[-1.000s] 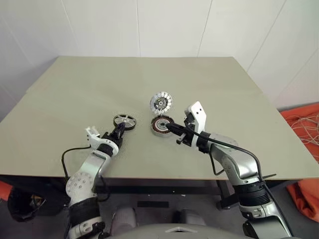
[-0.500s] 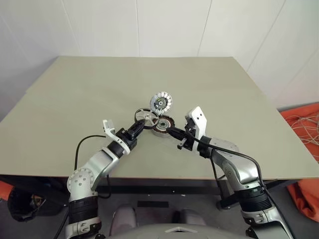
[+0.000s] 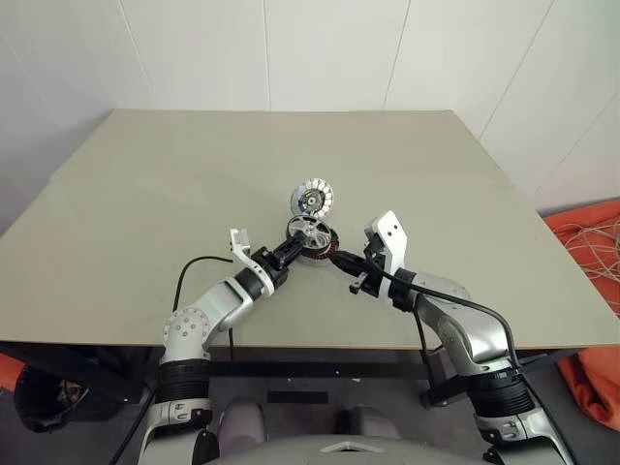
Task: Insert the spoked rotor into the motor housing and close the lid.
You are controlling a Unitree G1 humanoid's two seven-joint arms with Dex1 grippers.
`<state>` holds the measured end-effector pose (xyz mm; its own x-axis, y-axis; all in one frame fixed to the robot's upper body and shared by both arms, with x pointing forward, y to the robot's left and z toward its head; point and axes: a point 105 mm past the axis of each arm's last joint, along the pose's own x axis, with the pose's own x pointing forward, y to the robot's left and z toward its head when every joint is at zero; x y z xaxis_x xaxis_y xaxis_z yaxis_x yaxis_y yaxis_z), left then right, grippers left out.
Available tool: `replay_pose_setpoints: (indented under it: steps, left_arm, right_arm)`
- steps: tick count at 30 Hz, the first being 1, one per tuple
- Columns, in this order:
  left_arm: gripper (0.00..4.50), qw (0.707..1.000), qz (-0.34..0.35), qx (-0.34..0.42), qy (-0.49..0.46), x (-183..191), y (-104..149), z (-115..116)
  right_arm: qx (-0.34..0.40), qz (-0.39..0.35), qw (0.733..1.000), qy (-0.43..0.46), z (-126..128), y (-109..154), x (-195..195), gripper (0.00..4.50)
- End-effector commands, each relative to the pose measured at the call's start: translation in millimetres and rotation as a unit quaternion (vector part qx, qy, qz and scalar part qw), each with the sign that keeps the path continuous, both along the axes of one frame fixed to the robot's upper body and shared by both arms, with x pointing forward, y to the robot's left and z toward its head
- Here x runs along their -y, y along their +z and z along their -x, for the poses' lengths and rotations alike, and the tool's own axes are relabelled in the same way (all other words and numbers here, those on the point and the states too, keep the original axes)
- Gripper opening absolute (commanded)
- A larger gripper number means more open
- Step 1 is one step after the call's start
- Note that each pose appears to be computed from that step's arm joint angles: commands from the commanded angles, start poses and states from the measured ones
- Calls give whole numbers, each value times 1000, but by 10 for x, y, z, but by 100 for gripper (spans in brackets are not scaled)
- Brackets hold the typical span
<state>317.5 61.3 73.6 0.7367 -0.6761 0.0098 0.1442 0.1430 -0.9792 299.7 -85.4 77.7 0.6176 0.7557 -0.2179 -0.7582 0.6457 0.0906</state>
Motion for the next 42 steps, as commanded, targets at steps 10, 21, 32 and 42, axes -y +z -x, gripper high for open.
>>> replay_pose_setpoints:
  steps: [10,21,32,42]
  left_arm:
    - [40,999,14,33,-3,80,153,-104]
    - [40,1000,9,22,-19,179,102,-130]
    - [40,1000,-2,15,-24,221,50,-157]
    - [273,1000,0,20,-19,212,61,-163]
  right_arm:
    - [32,-14,999,7,14,214,-55,0]
    - [33,-14,999,6,6,237,-71,0]
    - [34,-14,999,3,4,229,-70,0]
    - [33,-14,999,4,1,227,-76,0]
